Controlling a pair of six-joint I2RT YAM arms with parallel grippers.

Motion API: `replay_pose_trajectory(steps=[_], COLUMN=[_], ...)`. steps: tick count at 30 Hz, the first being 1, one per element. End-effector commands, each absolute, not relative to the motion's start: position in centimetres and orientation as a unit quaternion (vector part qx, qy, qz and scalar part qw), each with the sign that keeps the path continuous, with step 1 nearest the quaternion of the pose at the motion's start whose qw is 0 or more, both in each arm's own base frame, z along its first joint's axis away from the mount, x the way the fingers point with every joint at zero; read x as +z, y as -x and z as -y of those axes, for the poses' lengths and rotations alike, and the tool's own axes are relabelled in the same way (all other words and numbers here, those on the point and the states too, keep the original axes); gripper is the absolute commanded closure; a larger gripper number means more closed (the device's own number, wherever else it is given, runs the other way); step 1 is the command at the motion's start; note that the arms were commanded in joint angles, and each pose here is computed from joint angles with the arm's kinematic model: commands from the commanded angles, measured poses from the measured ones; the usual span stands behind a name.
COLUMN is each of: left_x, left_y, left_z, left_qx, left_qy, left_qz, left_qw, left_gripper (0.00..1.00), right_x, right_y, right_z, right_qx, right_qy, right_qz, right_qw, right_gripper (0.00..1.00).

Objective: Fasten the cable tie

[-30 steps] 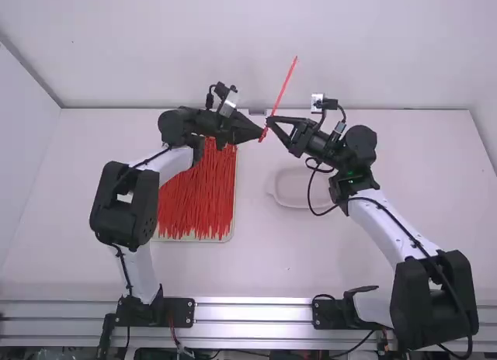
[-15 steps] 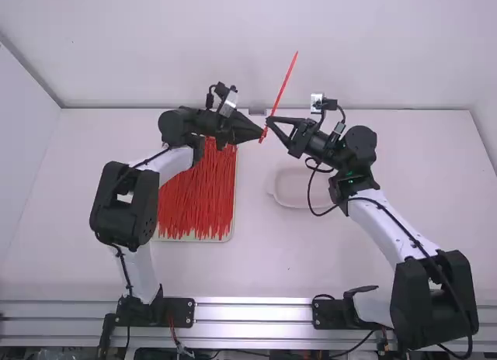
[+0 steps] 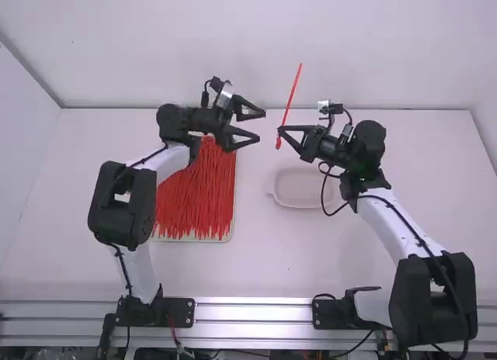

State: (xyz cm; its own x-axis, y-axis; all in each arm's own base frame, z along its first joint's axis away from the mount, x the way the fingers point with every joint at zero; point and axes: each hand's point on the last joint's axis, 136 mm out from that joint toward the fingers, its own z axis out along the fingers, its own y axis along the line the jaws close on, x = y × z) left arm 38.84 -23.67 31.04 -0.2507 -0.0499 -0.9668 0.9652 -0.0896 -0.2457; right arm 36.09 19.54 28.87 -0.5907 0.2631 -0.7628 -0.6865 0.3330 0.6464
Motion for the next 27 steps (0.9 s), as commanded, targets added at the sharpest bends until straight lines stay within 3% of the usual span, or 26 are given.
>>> replay_pose_trajectory(steps=[1, 14, 27], left_x=[31.4, 22.8, 15.5], left_y=[-40.8, -46.4, -45.6], left_z=[22.1, 17.4, 16.7], left_qx=[-0.584, -0.568, -0.508], left_qy=[-0.411, -0.254, -0.197], left_qz=[-0.534, -0.681, -0.777], left_qw=[0.453, 0.386, 0.316], left_gripper=[0.01, 0.01, 0.01], right_x=[29.7, 24.3, 18.4], right_y=[-36.0, -37.0, -37.7], right_z=[-19.0, -17.3, -14.8], right_qx=[0.537, 0.466, 0.35], right_qy=[0.184, 0.158, 0.102], right_qz=[-0.689, -0.759, -0.844], right_qw=[0.451, 0.426, 0.394], right_gripper=[1.0, 1.0, 1.0])
